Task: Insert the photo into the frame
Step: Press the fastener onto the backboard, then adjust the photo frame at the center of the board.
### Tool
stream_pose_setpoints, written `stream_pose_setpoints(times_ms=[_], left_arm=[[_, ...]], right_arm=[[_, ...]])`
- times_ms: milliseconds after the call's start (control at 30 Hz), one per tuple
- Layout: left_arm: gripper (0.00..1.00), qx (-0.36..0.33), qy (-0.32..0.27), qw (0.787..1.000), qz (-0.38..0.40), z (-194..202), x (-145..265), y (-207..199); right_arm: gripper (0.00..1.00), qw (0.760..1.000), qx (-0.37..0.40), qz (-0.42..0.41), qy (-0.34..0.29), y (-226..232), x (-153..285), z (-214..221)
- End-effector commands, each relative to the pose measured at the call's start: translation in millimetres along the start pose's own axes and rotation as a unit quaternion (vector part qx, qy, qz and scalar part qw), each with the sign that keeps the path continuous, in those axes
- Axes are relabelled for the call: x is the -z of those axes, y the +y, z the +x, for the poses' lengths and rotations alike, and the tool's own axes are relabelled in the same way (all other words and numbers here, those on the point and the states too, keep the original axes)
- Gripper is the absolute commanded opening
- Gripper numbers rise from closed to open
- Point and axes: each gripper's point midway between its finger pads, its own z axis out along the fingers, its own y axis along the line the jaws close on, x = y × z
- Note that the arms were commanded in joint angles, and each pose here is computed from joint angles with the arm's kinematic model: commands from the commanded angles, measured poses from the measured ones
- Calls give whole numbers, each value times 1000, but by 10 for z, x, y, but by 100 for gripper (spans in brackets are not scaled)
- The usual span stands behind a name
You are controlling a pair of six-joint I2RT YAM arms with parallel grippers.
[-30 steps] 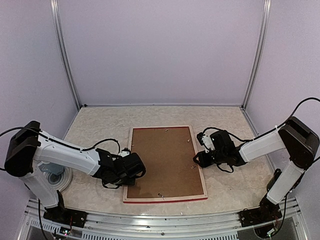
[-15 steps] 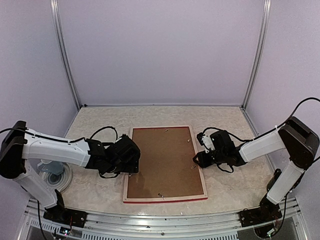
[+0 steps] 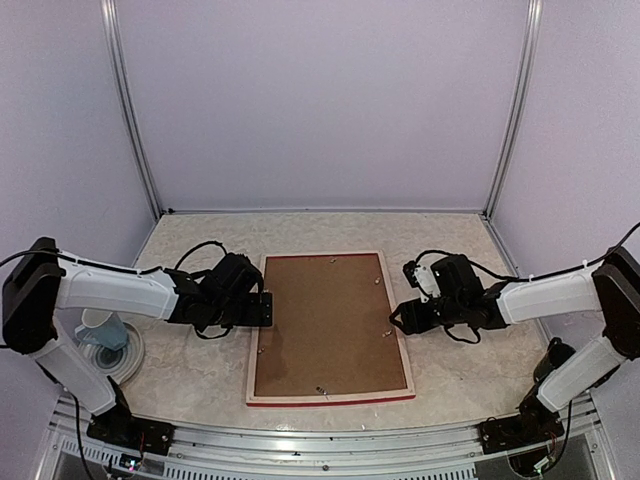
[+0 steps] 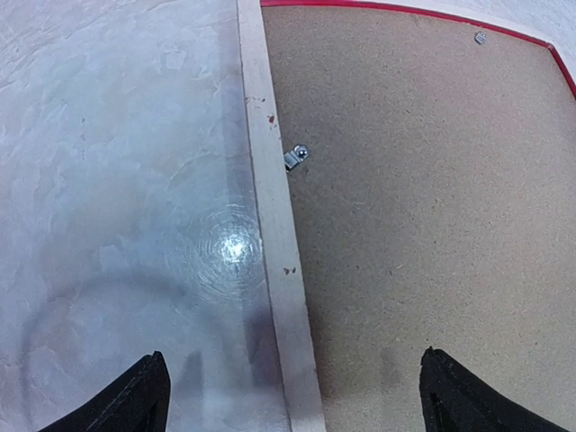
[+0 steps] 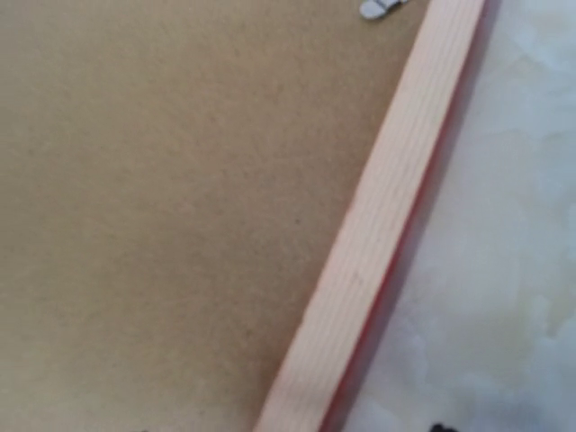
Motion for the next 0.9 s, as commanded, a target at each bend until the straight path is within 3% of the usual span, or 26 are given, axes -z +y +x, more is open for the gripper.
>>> stream_pose_setpoints(times_ms=[0,333,867], left_arm=[[99,-9,3,1000,25,62,-109,-8],[97,-34,-6,998,53,161,-185,-53],[83,-22,8,997,75,285,-360,42]], right_arm=[[67,999,-30,3,25,36,102,85],[70,998,-49,29,35,210,164,1],[74,989,-63,128,42,56,-96,-117]])
